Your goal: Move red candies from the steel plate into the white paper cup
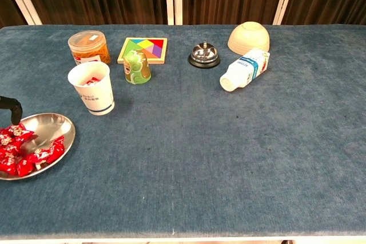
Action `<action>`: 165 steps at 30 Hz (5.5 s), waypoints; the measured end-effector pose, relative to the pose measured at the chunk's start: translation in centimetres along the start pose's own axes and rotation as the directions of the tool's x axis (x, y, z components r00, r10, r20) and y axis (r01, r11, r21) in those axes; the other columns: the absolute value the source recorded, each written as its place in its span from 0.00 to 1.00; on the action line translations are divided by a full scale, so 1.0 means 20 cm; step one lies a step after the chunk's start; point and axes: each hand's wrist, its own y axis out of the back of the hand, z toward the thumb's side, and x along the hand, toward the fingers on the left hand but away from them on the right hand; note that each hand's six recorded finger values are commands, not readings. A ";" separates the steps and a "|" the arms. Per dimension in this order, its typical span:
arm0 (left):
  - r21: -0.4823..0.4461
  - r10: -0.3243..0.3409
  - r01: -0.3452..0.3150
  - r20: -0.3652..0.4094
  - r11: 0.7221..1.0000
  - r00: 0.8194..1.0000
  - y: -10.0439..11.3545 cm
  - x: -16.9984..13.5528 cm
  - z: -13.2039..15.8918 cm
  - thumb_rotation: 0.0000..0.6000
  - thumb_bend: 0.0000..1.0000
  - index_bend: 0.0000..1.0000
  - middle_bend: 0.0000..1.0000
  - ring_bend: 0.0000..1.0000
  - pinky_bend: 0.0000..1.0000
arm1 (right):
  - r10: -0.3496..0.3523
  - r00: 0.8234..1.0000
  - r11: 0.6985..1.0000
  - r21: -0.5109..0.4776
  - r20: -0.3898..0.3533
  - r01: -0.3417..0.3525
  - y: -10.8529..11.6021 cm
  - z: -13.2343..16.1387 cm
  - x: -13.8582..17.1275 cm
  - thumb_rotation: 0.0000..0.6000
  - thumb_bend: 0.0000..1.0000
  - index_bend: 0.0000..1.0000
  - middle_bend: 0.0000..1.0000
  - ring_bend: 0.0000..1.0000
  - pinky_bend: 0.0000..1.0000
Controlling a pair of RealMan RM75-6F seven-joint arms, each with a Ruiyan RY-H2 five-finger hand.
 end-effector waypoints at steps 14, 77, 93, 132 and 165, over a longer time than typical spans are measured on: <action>0.005 -0.038 0.038 -0.012 0.999 0.999 -0.07 0.03 0.00 1.00 0.26 0.47 0.85 0.79 0.83 | 0.000 1.000 1.000 0.004 -0.001 0.000 0.00 0.01 0.00 1.00 0.20 0.02 0.16 0.11 0.18; -0.222 0.257 -0.260 -0.043 0.940 0.966 0.56 0.35 0.11 1.00 0.20 0.34 0.85 0.78 0.83 | 0.007 1.000 1.000 -0.002 0.011 -0.007 -0.01 -0.01 -0.03 1.00 0.20 0.02 0.16 0.11 0.18; -0.184 0.154 -0.163 -0.063 0.969 0.986 0.21 0.08 0.00 1.00 0.23 0.38 0.85 0.78 0.83 | 0.017 1.000 1.000 0.000 -0.009 -0.017 -0.02 0.01 -0.04 1.00 0.20 0.02 0.16 0.11 0.18; -0.118 0.035 -0.040 -0.043 0.992 0.998 -0.05 0.18 0.03 1.00 0.35 0.55 0.85 0.79 0.83 | 0.025 1.000 1.000 0.003 0.004 -0.025 -0.04 0.01 -0.03 1.00 0.20 0.01 0.16 0.11 0.18; -0.243 0.219 -0.203 0.042 0.948 0.975 0.57 0.49 0.26 1.00 0.32 0.51 0.85 0.78 0.83 | 0.011 1.000 1.000 -0.012 0.023 -0.011 -0.03 -0.04 -0.03 1.00 0.20 0.01 0.17 0.11 0.18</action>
